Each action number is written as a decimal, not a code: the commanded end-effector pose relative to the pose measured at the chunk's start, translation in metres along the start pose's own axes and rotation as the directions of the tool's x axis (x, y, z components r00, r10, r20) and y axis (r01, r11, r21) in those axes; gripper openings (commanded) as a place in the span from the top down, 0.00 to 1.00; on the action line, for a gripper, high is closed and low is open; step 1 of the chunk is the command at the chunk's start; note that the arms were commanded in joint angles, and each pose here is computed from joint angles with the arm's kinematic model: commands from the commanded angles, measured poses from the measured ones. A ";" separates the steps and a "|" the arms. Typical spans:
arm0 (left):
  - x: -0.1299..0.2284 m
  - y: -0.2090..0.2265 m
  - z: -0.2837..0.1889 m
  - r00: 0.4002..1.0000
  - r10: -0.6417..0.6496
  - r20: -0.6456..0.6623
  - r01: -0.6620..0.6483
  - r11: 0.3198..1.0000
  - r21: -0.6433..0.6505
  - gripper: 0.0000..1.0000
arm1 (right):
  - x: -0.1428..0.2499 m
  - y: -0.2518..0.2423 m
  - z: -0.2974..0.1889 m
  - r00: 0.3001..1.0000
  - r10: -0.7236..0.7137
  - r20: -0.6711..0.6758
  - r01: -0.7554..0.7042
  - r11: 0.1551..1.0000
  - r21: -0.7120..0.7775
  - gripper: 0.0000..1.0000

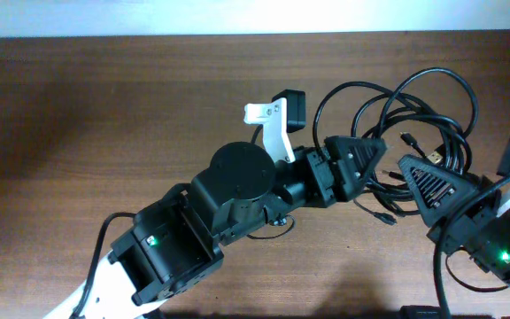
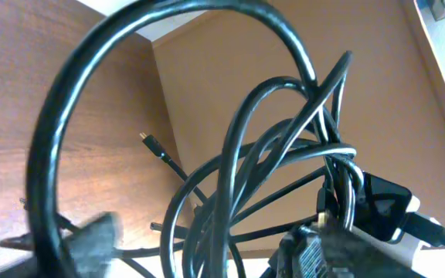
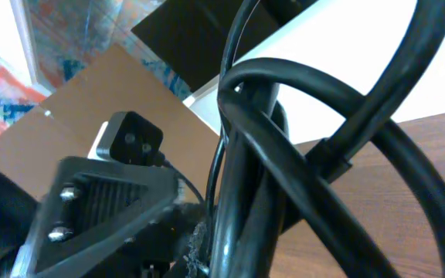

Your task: Untangle cables

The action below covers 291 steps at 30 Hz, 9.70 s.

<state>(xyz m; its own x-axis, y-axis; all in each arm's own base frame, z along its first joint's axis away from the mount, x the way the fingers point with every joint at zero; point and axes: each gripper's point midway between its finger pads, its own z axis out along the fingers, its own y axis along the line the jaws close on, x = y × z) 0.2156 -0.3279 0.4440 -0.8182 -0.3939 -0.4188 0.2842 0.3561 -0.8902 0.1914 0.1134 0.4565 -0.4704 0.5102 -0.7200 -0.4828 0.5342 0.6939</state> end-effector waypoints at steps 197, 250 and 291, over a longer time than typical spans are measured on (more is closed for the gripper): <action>0.022 0.102 -0.024 0.862 0.423 -0.281 -0.500 0.804 -0.323 1.00 | 0.067 -0.050 -0.010 0.884 -0.353 -0.307 0.389 0.919 0.065 0.26; -0.021 0.137 -0.022 0.989 -0.077 0.127 0.133 0.839 -0.528 1.00 | 0.051 -0.082 0.009 0.943 -0.159 -0.293 0.225 0.951 0.210 0.96; -0.017 -0.035 -0.058 0.706 0.704 0.077 -0.703 0.683 0.199 1.00 | 0.045 -0.084 -0.004 0.949 -0.194 -0.248 0.263 0.922 0.286 0.33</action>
<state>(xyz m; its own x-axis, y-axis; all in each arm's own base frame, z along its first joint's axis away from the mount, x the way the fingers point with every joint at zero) 0.2021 -0.2838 0.4775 -0.3793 -0.0836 -0.9215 0.8286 0.4124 -0.3786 0.2056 0.0870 0.3673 -0.5323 0.2471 -0.8097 -0.3351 0.8168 0.4696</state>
